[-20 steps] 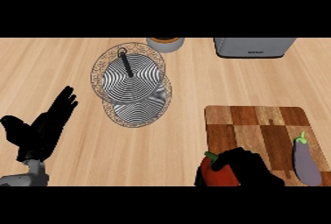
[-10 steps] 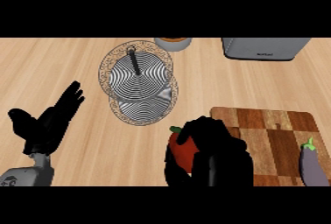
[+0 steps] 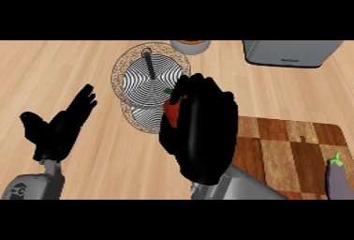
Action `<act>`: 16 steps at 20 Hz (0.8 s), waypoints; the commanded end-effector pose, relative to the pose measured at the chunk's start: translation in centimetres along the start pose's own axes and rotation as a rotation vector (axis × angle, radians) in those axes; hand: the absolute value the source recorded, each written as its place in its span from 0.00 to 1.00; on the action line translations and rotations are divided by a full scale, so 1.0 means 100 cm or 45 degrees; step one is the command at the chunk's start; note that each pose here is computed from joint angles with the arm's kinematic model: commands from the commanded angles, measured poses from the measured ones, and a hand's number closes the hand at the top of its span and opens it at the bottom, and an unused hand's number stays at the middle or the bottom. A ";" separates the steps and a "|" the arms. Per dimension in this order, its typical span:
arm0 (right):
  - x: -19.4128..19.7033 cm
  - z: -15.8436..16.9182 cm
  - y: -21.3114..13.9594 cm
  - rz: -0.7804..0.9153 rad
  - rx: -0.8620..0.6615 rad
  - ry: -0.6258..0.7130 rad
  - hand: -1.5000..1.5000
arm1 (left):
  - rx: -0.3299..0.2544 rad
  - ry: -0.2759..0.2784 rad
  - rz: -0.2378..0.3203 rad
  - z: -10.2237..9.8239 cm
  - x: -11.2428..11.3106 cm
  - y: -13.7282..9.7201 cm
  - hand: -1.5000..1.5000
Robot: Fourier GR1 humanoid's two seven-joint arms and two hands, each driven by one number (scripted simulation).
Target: Pick the bell pepper from the cutting board and place it in the tiered basket
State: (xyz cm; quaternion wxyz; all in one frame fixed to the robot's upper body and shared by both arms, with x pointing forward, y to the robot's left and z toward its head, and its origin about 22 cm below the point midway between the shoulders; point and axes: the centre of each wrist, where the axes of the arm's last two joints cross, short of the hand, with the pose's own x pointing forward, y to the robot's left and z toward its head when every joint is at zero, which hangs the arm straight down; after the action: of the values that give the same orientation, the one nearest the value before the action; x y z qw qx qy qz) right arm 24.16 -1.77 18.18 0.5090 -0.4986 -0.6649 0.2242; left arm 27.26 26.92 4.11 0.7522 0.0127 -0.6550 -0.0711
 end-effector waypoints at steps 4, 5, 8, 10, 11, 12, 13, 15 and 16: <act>0.026 -0.037 0.009 -0.044 0.060 0.356 1.00 | -0.013 0.020 0.010 0.002 -0.010 -0.011 0.50; 0.024 -0.033 0.022 -0.022 0.089 0.363 1.00 | -0.012 -0.011 0.003 -0.002 0.002 -0.001 0.50; 0.036 -0.051 0.023 -0.006 0.095 0.339 1.00 | 0.009 0.009 0.009 0.000 0.002 -0.011 0.50; 0.035 -0.044 0.041 0.011 0.069 0.324 1.00 | 0.006 0.008 0.010 0.000 -0.002 -0.002 0.50; 0.027 -0.055 0.049 0.031 0.072 0.345 1.00 | 0.001 0.004 -0.010 0.001 0.001 -0.007 0.50; 0.032 -0.061 0.044 -0.004 0.064 0.345 1.00 | -0.031 -0.012 0.001 0.004 0.009 -0.001 0.50; 0.039 -0.068 0.046 0.050 0.068 0.344 1.00 | -0.016 -0.013 -0.007 -0.010 0.003 -0.003 0.50; 0.037 -0.063 0.054 0.039 0.035 0.332 1.00 | 0.003 0.020 -0.002 -0.010 -0.001 -0.012 0.50; 0.039 -0.074 0.052 0.053 0.037 0.362 1.00 | 0.004 0.003 0.018 -0.005 0.004 -0.004 0.50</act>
State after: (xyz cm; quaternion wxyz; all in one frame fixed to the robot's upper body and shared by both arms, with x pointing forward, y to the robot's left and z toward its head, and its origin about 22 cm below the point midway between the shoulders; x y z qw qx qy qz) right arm 32.08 1.26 18.13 0.5355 -0.5176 -0.6173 0.2536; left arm 27.66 26.20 4.16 0.7535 0.0112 -0.6536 -0.0710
